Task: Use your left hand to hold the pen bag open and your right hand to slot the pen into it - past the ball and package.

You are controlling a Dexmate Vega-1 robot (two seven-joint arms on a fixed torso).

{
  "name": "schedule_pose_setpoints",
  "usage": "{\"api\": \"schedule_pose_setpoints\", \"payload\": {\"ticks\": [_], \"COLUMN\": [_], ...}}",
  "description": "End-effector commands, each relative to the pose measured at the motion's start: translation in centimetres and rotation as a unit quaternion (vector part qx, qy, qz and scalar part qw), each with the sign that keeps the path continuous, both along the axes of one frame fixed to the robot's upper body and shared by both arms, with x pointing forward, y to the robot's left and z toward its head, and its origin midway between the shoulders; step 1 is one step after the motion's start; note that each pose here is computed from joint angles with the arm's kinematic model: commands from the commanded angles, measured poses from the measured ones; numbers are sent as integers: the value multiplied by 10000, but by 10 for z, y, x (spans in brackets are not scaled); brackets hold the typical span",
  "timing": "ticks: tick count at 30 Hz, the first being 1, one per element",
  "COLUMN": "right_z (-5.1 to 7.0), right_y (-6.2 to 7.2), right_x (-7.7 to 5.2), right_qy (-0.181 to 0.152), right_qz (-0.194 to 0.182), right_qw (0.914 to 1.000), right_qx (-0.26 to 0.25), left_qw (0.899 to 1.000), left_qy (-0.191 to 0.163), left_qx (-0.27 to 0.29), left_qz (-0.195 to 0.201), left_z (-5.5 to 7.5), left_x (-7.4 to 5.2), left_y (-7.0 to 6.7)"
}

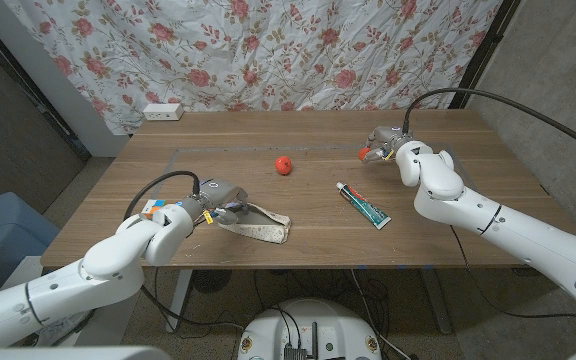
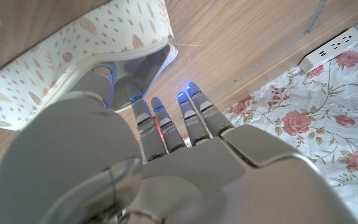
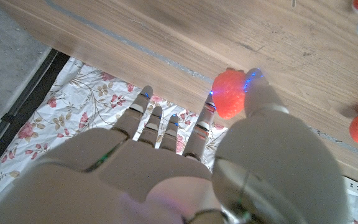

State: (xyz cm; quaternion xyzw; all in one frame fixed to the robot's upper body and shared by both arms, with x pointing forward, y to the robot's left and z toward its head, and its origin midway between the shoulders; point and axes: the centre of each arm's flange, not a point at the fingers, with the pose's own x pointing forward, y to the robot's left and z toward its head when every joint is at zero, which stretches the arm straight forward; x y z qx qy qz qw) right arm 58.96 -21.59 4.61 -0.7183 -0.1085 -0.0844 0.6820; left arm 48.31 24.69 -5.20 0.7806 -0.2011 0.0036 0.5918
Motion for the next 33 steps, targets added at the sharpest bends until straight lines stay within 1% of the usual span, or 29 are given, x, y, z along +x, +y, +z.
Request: {"api": "schedule_pose_setpoints", "payload": {"ticks": [1, 5, 12, 15, 24, 26, 33], "right_z": [5, 7, 12, 14, 14, 14, 14], "right_y": [9, 13, 26, 31, 45, 47, 51], "right_x": [-10, -13, -20, -23, -27, -28, -27], "right_qy": [-30, -58, -127, -89, -112, -101, -59], "right_qz": [91, 203, 370, 428, 603, 630, 686], "right_qw": [9999, 9998, 9992, 9989, 9978, 9977, 9975], "right_qx": [-51, -68, -113, -158, -257, -241, -186], "left_qw": [9997, 9996, 9994, 9994, 9991, 9988, 9987], "left_qy": [221, 238, 265, 286, 363, 390, 439], "left_qx": [68, 104, 164, 167, 178, 193, 200], "left_qz": [-66, -76, -123, -122, -150, -203, -160], "left_z": [2, 2, 6, 6, 8, 8, 9], "left_x": [2, 3, 4, 5, 7, 9, 10], "left_y": [1, 0, -1, -1, -2, -3, -5]}}
